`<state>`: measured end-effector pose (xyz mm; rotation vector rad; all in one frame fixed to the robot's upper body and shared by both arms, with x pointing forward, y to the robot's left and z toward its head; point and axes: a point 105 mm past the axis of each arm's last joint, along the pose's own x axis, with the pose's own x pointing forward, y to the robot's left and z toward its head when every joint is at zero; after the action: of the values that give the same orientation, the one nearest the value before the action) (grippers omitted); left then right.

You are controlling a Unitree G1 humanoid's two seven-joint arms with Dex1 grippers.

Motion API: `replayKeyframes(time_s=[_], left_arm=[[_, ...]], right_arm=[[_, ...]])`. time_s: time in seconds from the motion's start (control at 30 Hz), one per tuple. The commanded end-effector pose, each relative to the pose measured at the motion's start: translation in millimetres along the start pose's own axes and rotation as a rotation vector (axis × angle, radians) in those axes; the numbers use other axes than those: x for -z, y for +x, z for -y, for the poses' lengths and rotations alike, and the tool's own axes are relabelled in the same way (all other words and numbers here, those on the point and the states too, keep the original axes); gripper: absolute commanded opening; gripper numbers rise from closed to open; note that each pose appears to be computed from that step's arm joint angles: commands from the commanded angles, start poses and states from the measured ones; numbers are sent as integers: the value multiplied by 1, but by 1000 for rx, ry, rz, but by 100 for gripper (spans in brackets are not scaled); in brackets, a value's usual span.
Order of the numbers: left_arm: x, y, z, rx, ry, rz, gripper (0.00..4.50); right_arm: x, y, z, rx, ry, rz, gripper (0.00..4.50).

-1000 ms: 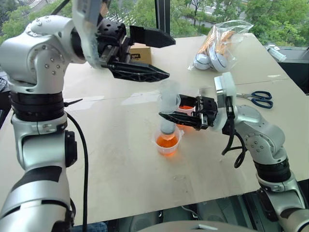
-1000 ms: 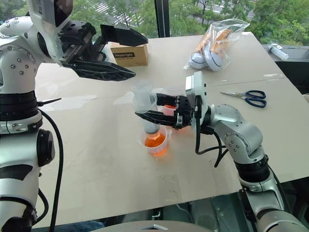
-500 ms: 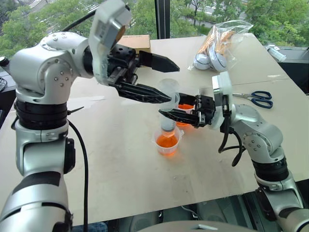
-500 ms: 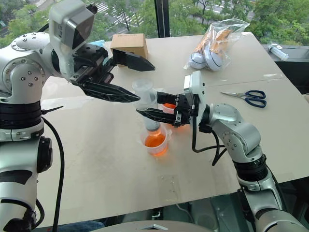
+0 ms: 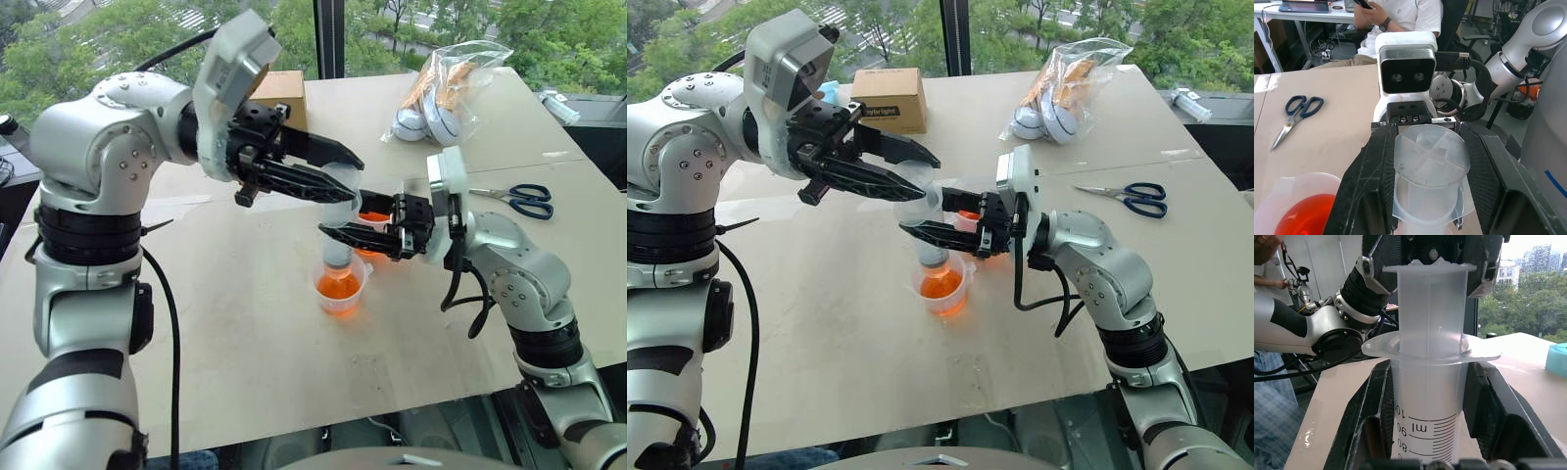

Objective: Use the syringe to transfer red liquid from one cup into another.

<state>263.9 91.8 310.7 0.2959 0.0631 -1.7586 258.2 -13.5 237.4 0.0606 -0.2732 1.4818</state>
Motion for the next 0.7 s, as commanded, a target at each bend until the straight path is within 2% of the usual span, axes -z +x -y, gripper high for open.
replayKeyframes(time_s=[0.03, 0.4, 0.7], left_arm=[[7, 3, 4, 7, 19, -50, 144], [30, 13, 7, 22, -30, -83, 144], [37, 16, 4, 11, -42, -94, 144]], right_arm=[[-14, -1, 0, 8, -55, 41, 149], [-33, -3, 6, 26, -75, 81, 149], [-49, -3, 8, 35, -87, 124, 149]])
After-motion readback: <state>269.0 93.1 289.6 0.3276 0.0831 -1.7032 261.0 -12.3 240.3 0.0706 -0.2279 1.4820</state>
